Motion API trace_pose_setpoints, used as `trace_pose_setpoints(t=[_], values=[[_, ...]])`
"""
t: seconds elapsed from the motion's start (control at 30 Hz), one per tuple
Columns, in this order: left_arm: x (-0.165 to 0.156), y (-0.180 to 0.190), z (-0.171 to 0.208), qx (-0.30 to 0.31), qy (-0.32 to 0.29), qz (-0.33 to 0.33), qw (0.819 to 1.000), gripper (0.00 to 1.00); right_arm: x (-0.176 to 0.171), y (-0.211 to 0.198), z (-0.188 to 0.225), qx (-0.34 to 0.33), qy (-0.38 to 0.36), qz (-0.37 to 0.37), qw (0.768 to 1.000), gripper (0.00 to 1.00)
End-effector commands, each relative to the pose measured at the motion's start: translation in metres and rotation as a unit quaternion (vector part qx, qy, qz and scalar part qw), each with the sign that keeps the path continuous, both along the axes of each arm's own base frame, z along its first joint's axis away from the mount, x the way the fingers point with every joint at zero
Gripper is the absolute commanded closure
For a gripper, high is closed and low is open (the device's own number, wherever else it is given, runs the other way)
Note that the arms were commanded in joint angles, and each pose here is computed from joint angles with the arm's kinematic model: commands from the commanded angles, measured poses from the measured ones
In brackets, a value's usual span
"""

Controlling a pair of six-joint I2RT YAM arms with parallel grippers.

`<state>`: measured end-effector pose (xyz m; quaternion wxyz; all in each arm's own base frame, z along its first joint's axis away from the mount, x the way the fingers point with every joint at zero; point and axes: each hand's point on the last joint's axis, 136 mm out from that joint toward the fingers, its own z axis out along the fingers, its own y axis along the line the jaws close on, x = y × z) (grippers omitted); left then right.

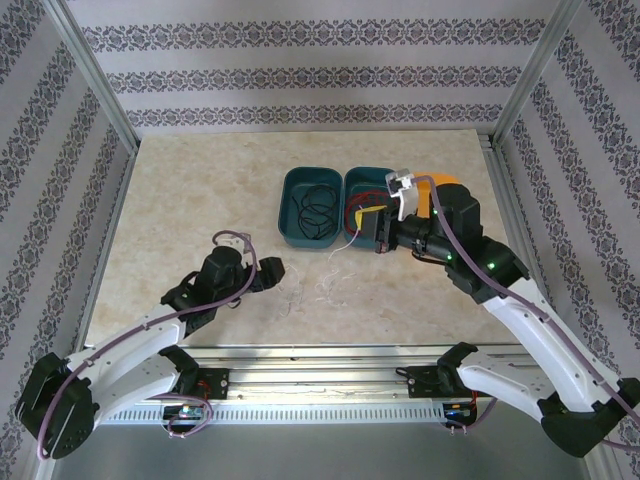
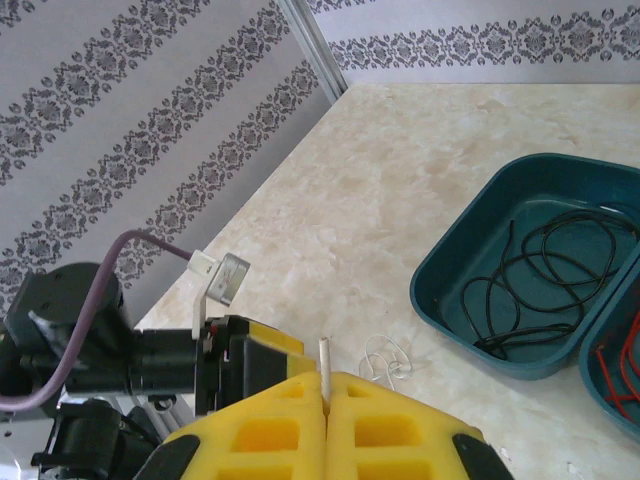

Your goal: Untangle the cables

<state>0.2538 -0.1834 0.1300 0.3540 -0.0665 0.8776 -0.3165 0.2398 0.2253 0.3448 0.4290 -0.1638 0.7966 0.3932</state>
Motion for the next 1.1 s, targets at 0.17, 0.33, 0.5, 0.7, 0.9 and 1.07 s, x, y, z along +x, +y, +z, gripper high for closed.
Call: trace_pose_setpoints(t=[0.17, 0.33, 0.5, 0.7, 0.9, 1.07], values=[[-0.009, -0.060, 0.022, 0.037, -0.111, -0.137, 0.984, 0.11, 0.011, 0.016, -0.011, 0.020, 0.031, 0.001, 0.999, 1.00], [0.000, -0.086, 0.008, 0.007, -0.126, -0.142, 0.982, 0.16, 0.008, 0.015, 0.002, 0.031, 0.021, -0.001, 0.999, 1.00], [0.010, -0.109, 0.003, -0.019, -0.136, -0.151, 0.979, 0.17, 0.003, 0.017, 0.009, 0.038, 0.015, 0.004, 0.999, 1.00], [0.014, -0.133, -0.005, -0.017, -0.128, -0.179, 0.975, 0.17, 0.000, 0.022, 0.009, 0.039, 0.015, 0.011, 0.999, 1.00], [0.022, -0.124, -0.023, -0.012, -0.111, -0.137, 0.984, 0.29, -0.001, 0.021, 0.015, 0.039, 0.005, 0.008, 0.999, 1.00], [0.022, -0.104, -0.050, 0.007, -0.084, -0.093, 0.992, 0.52, -0.001, 0.014, 0.031, 0.030, -0.017, -0.001, 0.999, 1.00]])
